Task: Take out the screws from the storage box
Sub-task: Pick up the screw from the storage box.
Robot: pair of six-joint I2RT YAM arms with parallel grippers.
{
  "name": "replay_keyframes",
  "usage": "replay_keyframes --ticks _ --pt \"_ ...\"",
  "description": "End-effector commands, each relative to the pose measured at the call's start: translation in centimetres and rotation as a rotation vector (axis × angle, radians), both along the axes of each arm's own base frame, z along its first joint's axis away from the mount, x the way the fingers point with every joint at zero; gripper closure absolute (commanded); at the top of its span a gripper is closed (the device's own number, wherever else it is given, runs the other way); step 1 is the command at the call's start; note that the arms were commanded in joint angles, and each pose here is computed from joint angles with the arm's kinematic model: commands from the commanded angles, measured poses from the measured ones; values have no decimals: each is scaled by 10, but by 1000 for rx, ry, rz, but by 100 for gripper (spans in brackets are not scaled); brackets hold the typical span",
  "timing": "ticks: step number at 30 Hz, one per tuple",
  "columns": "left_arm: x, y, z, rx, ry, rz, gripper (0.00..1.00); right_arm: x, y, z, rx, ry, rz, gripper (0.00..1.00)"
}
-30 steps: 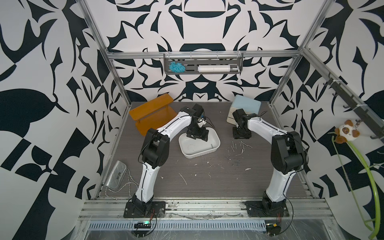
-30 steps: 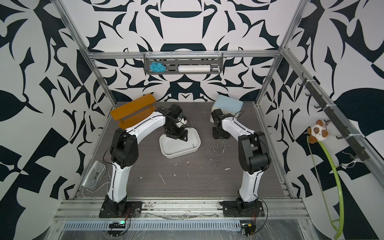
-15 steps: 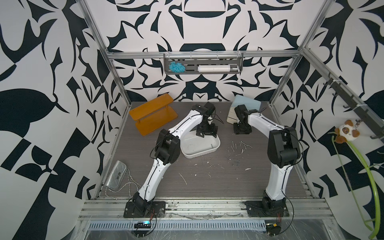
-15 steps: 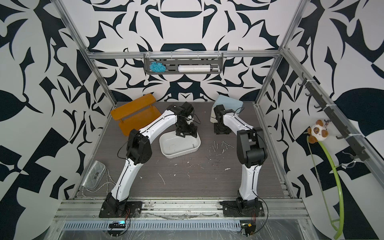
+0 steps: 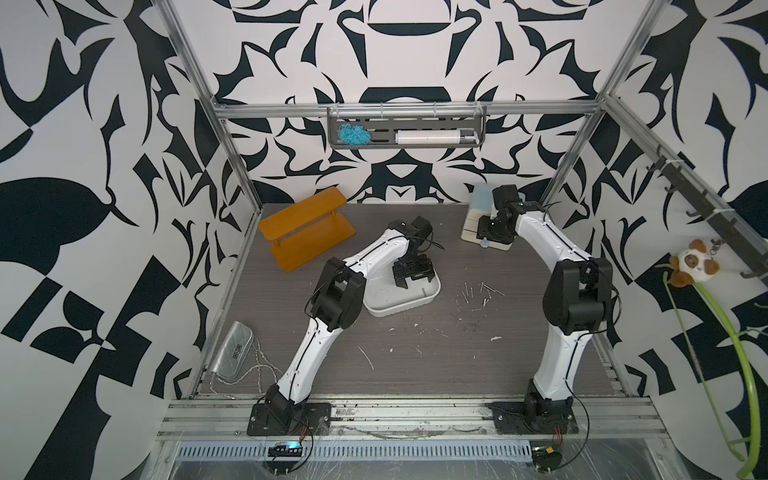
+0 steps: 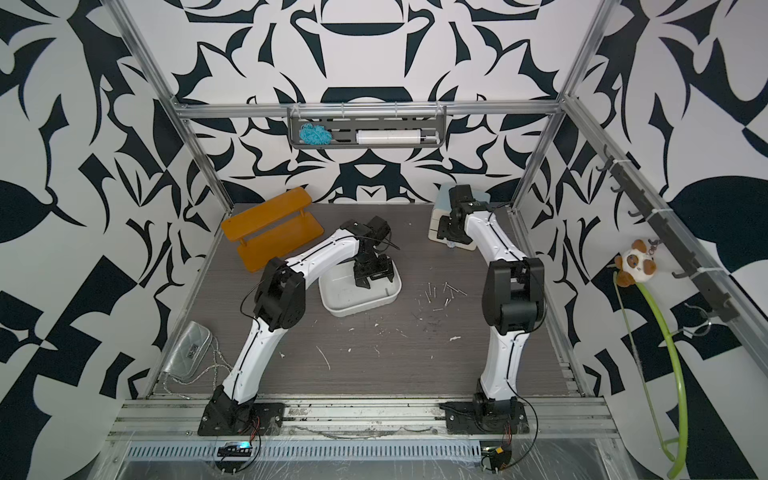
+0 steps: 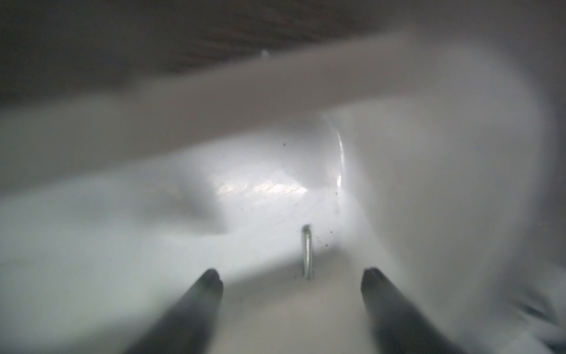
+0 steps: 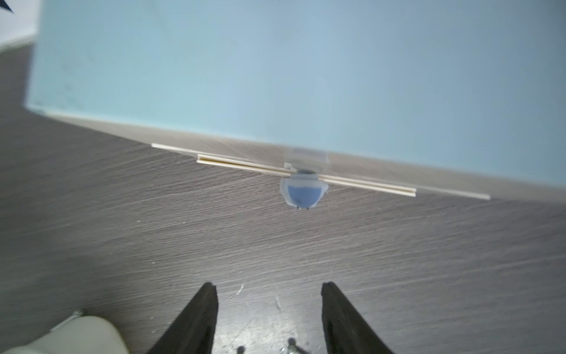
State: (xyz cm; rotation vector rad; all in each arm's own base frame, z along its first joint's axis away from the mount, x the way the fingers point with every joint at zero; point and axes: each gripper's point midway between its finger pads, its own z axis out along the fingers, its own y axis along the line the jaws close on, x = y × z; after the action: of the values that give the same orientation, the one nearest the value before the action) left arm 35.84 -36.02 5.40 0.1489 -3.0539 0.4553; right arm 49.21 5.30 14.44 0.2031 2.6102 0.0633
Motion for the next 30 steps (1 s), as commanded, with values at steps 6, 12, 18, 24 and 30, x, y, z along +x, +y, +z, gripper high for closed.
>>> replay_keyframes --ticks 6,12,18,24,30 --pt "-20 17 -3 105 36 64 29 -20 3 48 13 -87 20 36" --pt "-36 0 -16 104 82 44 29 -40 5 46 -1 -78 40 36" --pt "-35 -5 -4 154 29 16 30 -49 5 44 1 -72 49 36" --pt "-69 12 -8 256 54 -65 35 -50 6 41 7 -66 53 36" --pt "-83 17 -16 238 47 -46 42 -53 7 36 13 -53 58 35"
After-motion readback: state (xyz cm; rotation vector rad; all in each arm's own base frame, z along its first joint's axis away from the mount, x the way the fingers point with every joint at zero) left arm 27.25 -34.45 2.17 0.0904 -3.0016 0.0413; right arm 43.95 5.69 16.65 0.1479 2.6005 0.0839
